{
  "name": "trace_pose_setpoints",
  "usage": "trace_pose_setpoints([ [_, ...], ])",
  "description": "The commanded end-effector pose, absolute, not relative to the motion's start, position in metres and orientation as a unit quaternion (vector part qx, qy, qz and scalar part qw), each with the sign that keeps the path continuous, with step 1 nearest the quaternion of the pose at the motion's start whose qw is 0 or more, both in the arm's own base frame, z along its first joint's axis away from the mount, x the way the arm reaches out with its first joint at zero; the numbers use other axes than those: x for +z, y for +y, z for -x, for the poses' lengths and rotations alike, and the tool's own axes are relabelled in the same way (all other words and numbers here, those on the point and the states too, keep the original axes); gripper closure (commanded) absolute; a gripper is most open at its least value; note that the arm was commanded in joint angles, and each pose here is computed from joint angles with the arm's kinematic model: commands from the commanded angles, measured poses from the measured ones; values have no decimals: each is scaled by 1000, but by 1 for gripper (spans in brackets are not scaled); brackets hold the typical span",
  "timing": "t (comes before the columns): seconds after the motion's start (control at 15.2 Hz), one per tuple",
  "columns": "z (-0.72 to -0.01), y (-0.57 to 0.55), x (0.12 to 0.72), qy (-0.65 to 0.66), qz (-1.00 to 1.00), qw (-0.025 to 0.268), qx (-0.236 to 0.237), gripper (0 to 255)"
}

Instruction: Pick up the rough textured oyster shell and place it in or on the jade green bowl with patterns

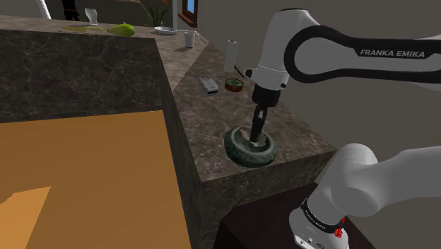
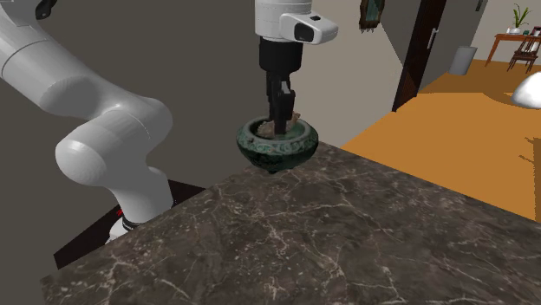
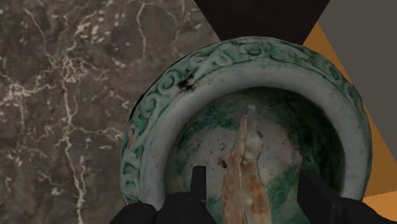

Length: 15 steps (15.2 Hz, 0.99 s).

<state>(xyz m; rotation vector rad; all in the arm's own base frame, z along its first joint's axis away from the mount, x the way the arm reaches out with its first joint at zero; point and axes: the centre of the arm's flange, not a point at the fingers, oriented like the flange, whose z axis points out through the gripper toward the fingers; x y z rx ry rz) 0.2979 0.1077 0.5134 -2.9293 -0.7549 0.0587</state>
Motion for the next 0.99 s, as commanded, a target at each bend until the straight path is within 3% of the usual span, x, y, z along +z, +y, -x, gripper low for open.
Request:
trace_pose_setpoints([
  [0.0, -298, 108, 513, -249, 967, 58, 19, 0],
  [0.26, -298, 108, 513, -249, 967, 58, 19, 0],
  [0.53, -301, 103, 563, -249, 967, 58, 19, 0],
  [0.92, -301, 103, 563, -249, 967, 58, 19, 0],
])
